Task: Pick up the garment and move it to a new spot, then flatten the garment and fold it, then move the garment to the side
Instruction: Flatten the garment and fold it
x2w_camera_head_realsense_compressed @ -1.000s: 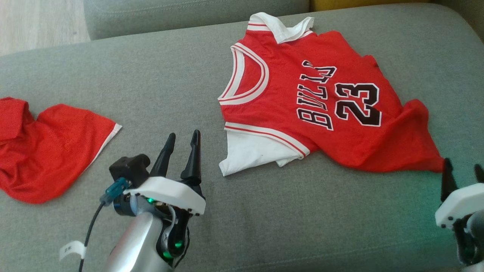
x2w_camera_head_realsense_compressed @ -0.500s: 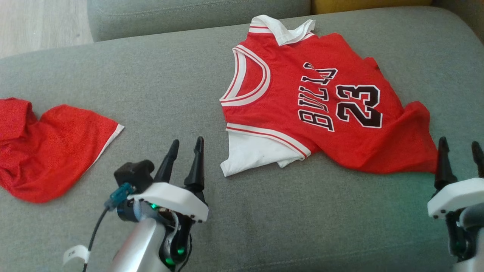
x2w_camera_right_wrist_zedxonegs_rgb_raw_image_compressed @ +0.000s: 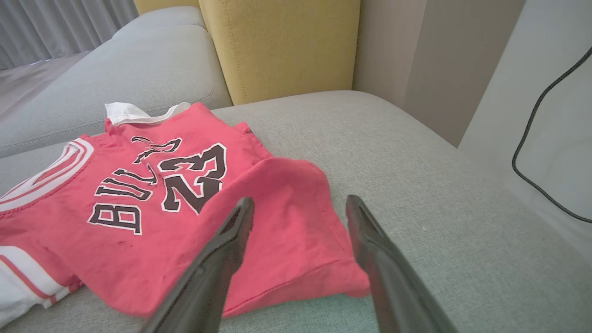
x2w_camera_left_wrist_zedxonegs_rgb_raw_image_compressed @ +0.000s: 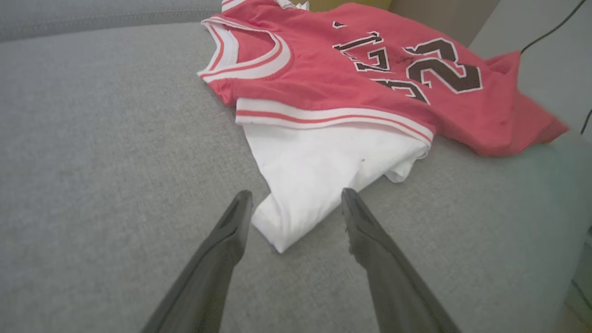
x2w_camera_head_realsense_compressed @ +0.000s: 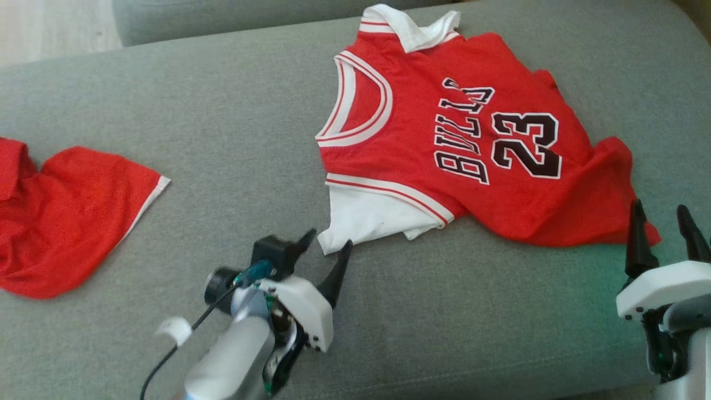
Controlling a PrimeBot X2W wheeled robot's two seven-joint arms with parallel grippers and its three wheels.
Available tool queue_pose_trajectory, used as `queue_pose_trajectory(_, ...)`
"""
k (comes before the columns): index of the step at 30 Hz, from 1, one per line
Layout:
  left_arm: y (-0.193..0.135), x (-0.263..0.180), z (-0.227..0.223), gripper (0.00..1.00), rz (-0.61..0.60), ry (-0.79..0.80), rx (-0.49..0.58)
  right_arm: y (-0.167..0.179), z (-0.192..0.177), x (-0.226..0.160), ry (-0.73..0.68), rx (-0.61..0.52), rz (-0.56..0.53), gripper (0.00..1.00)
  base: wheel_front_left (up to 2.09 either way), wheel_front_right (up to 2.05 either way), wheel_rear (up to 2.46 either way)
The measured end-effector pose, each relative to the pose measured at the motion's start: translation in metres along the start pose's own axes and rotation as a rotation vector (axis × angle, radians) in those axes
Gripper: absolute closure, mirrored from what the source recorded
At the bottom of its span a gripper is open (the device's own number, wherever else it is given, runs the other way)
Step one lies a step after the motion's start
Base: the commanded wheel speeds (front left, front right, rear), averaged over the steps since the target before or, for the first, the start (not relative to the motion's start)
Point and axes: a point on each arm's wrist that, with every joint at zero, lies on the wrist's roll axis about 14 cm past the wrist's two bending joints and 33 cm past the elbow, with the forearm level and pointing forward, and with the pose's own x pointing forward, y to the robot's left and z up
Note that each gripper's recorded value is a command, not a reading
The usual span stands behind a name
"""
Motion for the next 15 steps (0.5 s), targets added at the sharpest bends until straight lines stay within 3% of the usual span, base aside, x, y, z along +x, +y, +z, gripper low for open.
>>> queue_pose_trajectory(6, 0.004, 0.017, -0.007, 0.00, -0.049, 0.065, 0.215, -0.004, -0.004, 0.004, 0.010, 0.008, -0.013, 0.00, 0.00, 0.00, 0.00)
queue_pose_trajectory(15, -0.001, 0.028, -0.025, 0.00, -0.116, 0.137, 0.362, -0.012, -0.009, 0.005, 0.019, 0.022, -0.039, 0.00, 0.00, 0.00, 0.00)
